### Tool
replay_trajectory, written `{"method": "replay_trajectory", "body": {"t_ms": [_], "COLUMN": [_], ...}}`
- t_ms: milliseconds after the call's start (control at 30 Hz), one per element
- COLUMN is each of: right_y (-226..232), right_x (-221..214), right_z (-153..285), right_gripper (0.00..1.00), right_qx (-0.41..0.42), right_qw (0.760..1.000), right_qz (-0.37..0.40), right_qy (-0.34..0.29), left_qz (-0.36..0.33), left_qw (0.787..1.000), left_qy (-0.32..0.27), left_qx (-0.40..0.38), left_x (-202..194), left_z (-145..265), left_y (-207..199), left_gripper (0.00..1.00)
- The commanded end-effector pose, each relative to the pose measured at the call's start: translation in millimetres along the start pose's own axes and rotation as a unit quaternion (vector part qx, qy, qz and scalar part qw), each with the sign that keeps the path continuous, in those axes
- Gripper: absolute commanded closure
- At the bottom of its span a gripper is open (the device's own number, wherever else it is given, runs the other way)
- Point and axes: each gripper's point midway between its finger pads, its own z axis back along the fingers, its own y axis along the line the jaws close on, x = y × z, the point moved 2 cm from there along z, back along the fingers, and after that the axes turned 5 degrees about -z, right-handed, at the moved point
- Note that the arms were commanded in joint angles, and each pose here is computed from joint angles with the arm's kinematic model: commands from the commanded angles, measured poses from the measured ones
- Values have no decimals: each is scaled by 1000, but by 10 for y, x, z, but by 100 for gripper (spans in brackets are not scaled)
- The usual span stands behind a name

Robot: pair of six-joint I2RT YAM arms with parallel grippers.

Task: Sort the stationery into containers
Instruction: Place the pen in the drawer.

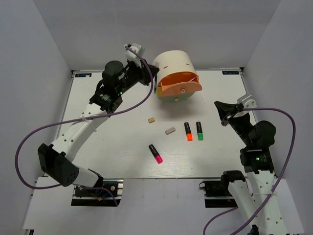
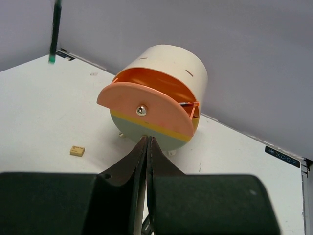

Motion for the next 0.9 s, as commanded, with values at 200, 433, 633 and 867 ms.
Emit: {"method": "replay_trajectory", "body": {"t_ms": [200,433,633,867], "right_y": [-52,-71,-95,-95], "right_x": [38,51,49,47], "right_z": [-21,-14,-9,-3], "right_gripper": [94,94,94,94], "right_qx": [-12,-19,-26,-27], "right_qw": [1000,1000,1000,999], "right_qz": [7,9,12,11], "right_qy": [-11,-12,-12,-12], "left_qz": [-143,-140,-133,-143], "left_qw": [981,981,984,987], "left_qy": [-116,-114,-92,-63], "left_qx": [-66,-72,-78,-48], "left_x": [549,384,127,-78], "left_z": [-440,-809,-1043,-1217], "left_y": [-89,-127,-151,-118], "left_gripper": [100,100,100,80]}}
